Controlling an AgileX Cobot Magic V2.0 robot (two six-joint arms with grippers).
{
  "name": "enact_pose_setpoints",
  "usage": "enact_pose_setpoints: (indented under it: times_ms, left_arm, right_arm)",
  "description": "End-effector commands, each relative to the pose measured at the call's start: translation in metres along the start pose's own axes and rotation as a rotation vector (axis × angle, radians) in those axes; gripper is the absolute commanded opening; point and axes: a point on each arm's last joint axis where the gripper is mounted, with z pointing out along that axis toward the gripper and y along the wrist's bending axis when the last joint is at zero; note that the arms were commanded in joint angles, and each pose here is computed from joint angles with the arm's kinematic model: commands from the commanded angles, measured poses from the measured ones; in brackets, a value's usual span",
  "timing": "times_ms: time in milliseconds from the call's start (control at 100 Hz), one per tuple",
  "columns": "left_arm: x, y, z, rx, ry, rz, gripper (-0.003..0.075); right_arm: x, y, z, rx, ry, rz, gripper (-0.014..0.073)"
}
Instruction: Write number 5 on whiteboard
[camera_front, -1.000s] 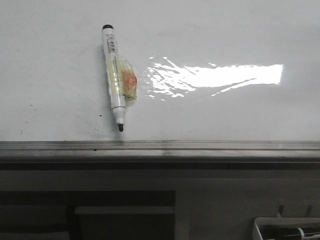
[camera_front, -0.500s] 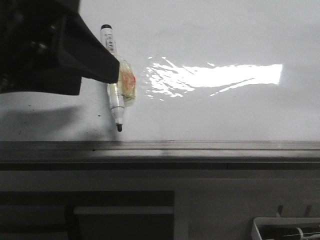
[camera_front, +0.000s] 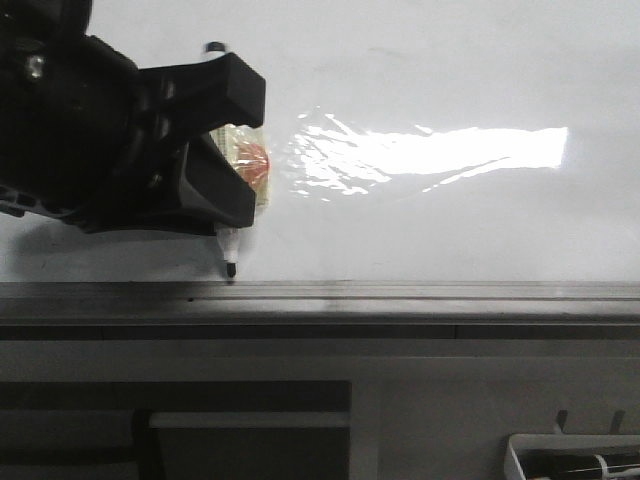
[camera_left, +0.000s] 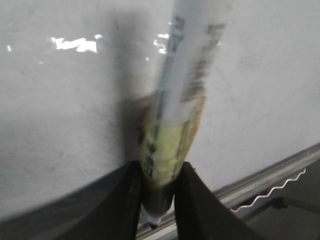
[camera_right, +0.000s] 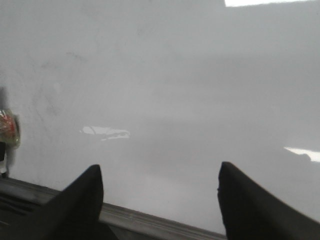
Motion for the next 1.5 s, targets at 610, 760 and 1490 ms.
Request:
enact_pose_setpoints:
  times_ms: [610, 760, 1490]
  left_arm:
    - [-0.014, -0.036, -0.045, 0.258, 0.137, 1.16, -0.002]
    - [-0.013, -0.039, -0.047, 0.271, 0.125, 1.194, -0.002]
    - [-0.009, -0.047, -0.047, 0.301, 0.106, 1.266, -0.002]
  right_arm:
    - [-0.048, 0.069, 0.006, -0.67, 0.029, -0.443, 0.0438]
    - [-0.045, 0.081, 0.019, -0.763, 0.035, -0.439, 0.0438]
    - [-0.02, 0.119, 0.097, -0.83, 0.26, -0.356, 0.0318]
